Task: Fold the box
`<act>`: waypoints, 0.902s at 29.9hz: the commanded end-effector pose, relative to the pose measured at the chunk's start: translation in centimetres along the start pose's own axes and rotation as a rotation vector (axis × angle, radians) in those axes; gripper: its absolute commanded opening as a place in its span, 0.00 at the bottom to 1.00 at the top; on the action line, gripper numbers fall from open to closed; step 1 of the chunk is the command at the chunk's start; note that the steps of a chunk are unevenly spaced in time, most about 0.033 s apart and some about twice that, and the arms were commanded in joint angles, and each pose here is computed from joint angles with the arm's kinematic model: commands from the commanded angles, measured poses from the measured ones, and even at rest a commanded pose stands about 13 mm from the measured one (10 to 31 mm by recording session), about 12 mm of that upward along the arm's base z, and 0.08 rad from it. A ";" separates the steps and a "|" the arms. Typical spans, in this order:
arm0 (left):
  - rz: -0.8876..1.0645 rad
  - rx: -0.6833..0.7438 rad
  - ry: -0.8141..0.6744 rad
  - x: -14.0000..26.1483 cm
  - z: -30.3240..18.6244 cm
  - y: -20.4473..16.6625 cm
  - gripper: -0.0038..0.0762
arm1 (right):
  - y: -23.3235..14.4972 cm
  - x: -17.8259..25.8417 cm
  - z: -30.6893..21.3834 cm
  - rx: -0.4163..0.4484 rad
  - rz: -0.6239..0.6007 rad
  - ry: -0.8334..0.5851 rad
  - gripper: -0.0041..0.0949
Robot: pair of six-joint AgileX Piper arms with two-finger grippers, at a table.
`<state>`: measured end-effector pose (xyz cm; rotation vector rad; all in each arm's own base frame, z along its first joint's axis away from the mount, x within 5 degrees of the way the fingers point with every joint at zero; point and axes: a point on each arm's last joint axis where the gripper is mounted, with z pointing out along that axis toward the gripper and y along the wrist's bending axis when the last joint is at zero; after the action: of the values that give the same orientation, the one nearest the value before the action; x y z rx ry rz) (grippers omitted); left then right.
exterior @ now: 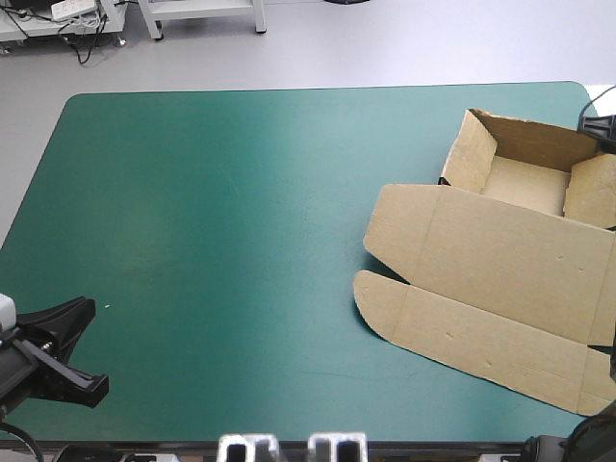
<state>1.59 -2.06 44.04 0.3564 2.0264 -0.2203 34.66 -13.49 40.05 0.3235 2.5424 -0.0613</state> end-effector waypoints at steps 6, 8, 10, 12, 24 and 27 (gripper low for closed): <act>0.012 0.007 0.018 -0.4 0.2 0.1 0.07 | 6.2 3.3 -13.2 -0.275 -0.153 -0.297 0.16; 0.014 0.002 0.018 -0.4 0.2 0.1 0.07 | 7.5 5.2 -14.6 -0.284 -0.213 -0.303 0.10; 0.002 0.006 0.016 -0.3 0.1 0.1 0.07 | 8.5 7.4 -15.7 -0.289 -0.279 -0.304 0.06; 0.014 0.008 0.018 -0.1 0.1 0.1 0.07 | 9.3 9.7 -16.2 -0.306 -0.325 -0.288 0.04; 0.025 0.025 0.078 5.2 4.1 0.6 0.03 | 8.6 24.3 -14.2 -0.320 -0.443 -0.327 0.04; 0.024 0.026 0.070 7.1 5.1 0.6 0.03 | 8.1 27.4 -12.8 -0.309 -0.438 -0.346 0.04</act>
<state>2.67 -1.73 35.79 0.4245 2.1792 -0.1880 8.88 1.75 36.86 -0.3491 2.2989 0.1344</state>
